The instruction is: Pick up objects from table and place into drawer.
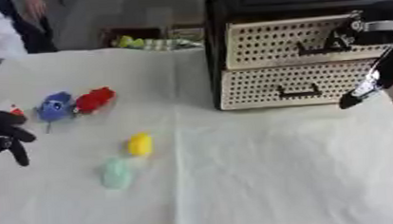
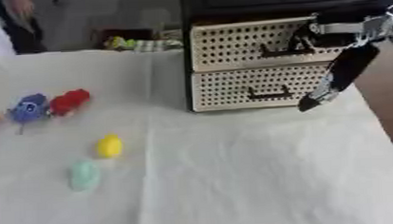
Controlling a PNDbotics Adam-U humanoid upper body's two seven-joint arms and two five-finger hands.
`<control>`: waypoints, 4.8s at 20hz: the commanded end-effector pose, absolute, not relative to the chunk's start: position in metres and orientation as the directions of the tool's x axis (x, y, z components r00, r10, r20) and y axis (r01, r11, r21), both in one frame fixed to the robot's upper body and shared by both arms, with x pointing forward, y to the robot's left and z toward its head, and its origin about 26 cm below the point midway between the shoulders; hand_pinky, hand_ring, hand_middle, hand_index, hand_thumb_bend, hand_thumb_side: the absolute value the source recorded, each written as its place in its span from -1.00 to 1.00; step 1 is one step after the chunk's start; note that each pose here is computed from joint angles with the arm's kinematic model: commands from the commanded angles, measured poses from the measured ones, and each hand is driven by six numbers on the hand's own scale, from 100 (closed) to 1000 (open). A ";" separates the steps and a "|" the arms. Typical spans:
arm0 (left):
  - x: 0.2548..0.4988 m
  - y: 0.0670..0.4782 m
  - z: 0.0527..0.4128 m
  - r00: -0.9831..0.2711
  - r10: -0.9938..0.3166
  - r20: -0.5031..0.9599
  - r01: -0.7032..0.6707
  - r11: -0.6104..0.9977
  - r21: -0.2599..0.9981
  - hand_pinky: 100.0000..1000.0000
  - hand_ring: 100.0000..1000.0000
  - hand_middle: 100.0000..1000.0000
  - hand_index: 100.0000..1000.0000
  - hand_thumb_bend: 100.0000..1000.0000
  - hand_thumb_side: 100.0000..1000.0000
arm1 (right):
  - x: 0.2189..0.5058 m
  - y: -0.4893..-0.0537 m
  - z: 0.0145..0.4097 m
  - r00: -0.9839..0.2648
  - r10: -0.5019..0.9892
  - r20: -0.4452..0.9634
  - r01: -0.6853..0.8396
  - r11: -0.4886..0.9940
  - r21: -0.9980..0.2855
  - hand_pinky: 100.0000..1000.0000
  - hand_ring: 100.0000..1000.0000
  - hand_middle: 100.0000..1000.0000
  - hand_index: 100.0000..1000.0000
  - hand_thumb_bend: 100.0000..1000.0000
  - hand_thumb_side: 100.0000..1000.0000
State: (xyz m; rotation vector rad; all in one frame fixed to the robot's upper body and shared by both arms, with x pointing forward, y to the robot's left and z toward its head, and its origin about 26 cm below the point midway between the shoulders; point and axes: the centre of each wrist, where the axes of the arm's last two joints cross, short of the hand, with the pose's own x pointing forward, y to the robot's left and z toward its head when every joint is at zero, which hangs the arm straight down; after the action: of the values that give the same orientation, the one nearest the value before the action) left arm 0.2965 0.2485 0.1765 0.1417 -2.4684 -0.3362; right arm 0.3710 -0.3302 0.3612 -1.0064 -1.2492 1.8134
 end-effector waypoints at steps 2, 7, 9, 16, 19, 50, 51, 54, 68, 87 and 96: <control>0.295 0.251 0.184 -0.807 -0.192 0.559 -0.025 0.956 0.292 -0.61 -0.10 0.06 0.23 -1.00 0.39 | 0.363 -0.338 0.375 -0.440 0.875 -0.204 -0.123 -0.283 -0.951 -1.00 -1.00 -1.00 0.56 0.54 -0.12; 0.295 0.251 0.184 -0.806 -0.189 0.561 -0.024 0.957 0.289 -0.61 -0.10 0.06 0.23 -1.00 0.39 | 0.358 -0.336 0.370 -0.459 0.866 -0.196 -0.156 -0.296 -0.942 -1.00 -1.00 -1.00 0.56 0.53 -0.12; 0.295 0.251 0.184 -0.806 -0.188 0.562 -0.023 0.958 0.287 -0.61 -0.10 0.06 0.23 -1.00 0.38 | 0.357 -0.336 0.368 -0.462 0.866 -0.194 -0.168 -0.300 -0.939 -1.00 -1.00 -1.00 0.56 0.53 -0.12; 0.295 0.251 0.184 -0.804 -0.185 0.565 -0.020 0.958 0.285 -0.61 -0.10 0.06 0.23 -1.00 0.39 | 0.355 -0.336 0.364 -0.454 0.873 -0.178 -0.199 -0.295 -0.935 -1.00 -1.00 -1.00 0.55 0.55 -0.11; 0.295 0.251 0.184 -0.803 -0.184 0.566 -0.019 0.959 0.284 -0.61 -0.10 0.06 0.23 -1.00 0.38 | 0.353 -0.335 0.363 -0.459 0.871 -0.176 -0.201 -0.294 -0.934 -1.00 -1.00 -1.00 0.56 0.53 -0.12; 0.294 0.251 0.181 -0.793 -0.173 0.584 -0.005 0.961 0.278 -0.61 -0.08 0.06 0.22 -1.00 0.38 | 0.320 -0.314 0.347 -0.525 0.840 -0.137 -0.248 -0.305 -0.919 -1.00 -1.00 -1.00 0.57 0.58 -0.14; 0.294 0.251 0.181 -0.793 -0.173 0.585 -0.005 0.961 0.278 -0.61 -0.08 0.06 0.22 -1.00 0.38 | 0.320 -0.314 0.347 -0.527 0.839 -0.136 -0.248 -0.305 -0.919 -1.00 -1.00 -1.00 0.57 0.58 -0.14; 0.294 0.251 0.181 -0.792 -0.174 0.585 -0.005 0.961 0.277 -0.62 -0.08 0.06 0.22 -1.00 0.38 | 0.317 -0.313 0.344 -0.534 0.836 -0.130 -0.251 -0.304 -0.919 -1.00 -1.00 -1.00 0.58 0.59 -0.15; 0.295 0.250 0.182 -0.794 -0.166 0.585 -0.001 0.963 0.271 -0.62 -0.08 0.06 0.22 -1.00 0.38 | 0.312 -0.319 0.330 -0.478 0.877 -0.042 -0.319 -0.218 -0.922 -1.00 -1.00 -1.00 0.59 0.61 -0.22; 0.294 0.250 0.181 -0.792 -0.166 0.588 0.000 0.962 0.272 -0.62 -0.08 0.06 0.22 -1.00 0.38 | 0.300 -0.317 0.323 -0.476 0.879 0.002 -0.357 -0.191 -0.914 -1.00 -1.00 -1.00 0.58 0.63 -0.24; 0.294 0.249 0.181 -0.790 -0.164 0.591 0.003 0.963 0.271 -0.63 -0.07 0.06 0.22 -1.00 0.39 | 0.291 -0.313 0.322 -0.491 0.871 -0.009 -0.348 -0.205 -0.915 -1.00 -1.00 -1.00 0.58 0.63 -0.23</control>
State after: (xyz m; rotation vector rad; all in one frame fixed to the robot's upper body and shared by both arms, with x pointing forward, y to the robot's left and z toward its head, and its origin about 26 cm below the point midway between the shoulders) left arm 0.2960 0.2475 0.1750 0.1076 -2.4456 -0.3278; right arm 0.2971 -0.3139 0.3129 -0.6717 -1.1857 1.7945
